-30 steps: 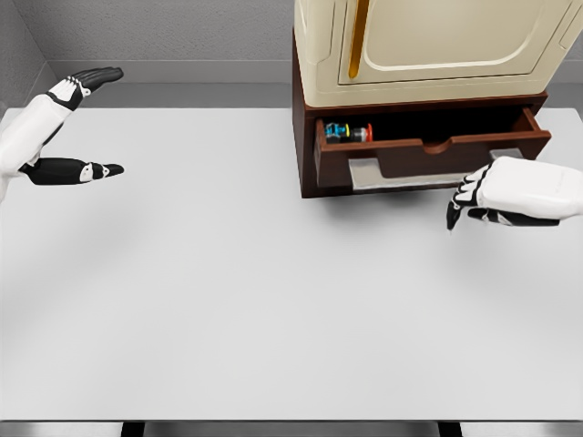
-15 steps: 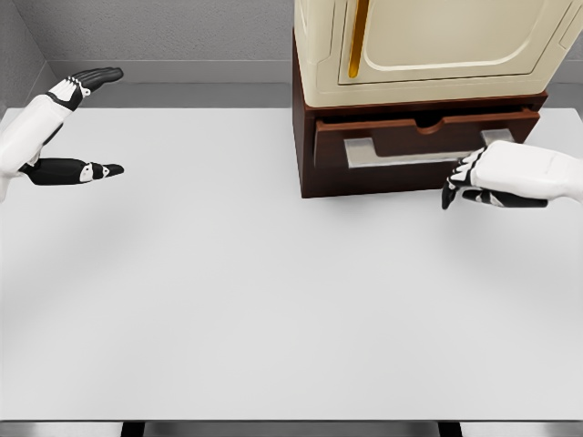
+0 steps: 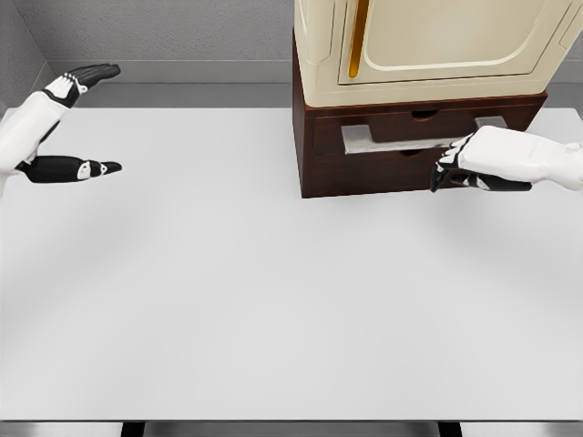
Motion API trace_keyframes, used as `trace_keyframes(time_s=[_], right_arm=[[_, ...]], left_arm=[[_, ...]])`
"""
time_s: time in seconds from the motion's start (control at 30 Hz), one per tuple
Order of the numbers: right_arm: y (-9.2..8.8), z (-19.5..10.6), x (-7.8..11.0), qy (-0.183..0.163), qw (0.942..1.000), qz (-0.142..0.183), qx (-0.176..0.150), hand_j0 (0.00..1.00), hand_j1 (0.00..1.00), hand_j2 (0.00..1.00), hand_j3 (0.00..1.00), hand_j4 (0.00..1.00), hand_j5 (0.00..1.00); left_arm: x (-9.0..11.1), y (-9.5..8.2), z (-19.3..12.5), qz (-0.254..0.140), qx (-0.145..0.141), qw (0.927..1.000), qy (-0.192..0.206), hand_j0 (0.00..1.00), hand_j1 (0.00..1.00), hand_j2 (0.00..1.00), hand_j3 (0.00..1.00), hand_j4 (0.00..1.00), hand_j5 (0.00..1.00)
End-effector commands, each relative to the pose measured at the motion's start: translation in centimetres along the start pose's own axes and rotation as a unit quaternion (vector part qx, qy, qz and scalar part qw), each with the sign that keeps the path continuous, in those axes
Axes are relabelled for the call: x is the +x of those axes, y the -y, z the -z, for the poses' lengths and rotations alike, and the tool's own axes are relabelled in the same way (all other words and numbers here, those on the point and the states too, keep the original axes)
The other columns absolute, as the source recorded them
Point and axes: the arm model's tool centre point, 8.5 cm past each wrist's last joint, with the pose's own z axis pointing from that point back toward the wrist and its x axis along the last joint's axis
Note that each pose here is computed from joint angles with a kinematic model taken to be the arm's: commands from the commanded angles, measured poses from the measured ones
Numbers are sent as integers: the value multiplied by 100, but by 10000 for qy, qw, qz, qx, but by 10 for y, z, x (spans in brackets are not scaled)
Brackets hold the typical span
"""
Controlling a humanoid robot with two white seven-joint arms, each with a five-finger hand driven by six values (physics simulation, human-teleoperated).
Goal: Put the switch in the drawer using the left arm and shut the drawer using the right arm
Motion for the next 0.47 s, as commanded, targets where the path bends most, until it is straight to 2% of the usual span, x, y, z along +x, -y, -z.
trace_keyframes(time_s=[0.0, 0.07, 0.17, 0.23, 0.3, 0.33, 0.37, 0.43], right_arm=[[1, 1, 1, 20, 10000, 10, -42, 49, 49, 49, 49, 49, 49], [3, -9, 5, 7, 10000, -77, 18, 49, 49, 49, 49, 49, 49], [11, -40, 24, 30, 9994, -292, 159, 49, 49, 49, 49, 49, 49], [11, -61, 27, -101, 9990, -324, 274, 54, 54, 54, 54, 54, 54], [7, -71, 27, -181, 9989, -280, 335, 73, 73, 73, 73, 73, 73], [3, -69, 30, -129, 9989, -249, 378, 89, 89, 89, 89, 89, 89], [0, -66, 36, -36, 9989, -226, 402, 100, 100, 100, 100, 100, 100], [-9, -64, 41, 59, 9988, -143, 472, 100, 100, 100, 100, 100, 100]], left_arm=[[0, -1, 0, -16, 27, 10000, -4, 100, 100, 100, 100, 100, 100], [0, -1, 0, -22, 31, 10000, -1, 100, 100, 100, 100, 100, 100], [-1, -1, -1, -17, 26, 10000, -19, 100, 100, 100, 100, 100, 100], [-1, -1, -1, -17, 26, 10000, -19, 100, 100, 100, 100, 100, 100], [-1, -1, -1, -11, 22, 10000, -19, 100, 100, 100, 100, 100, 100], [-1, -1, -1, -11, 22, 10000, -19, 100, 100, 100, 100, 100, 100], [-1, -1, -1, -11, 14, 10000, -19, 100, 100, 100, 100, 100, 100], [-1, -1, -1, -15, 10, 10000, -24, 100, 100, 100, 100, 100, 100]])
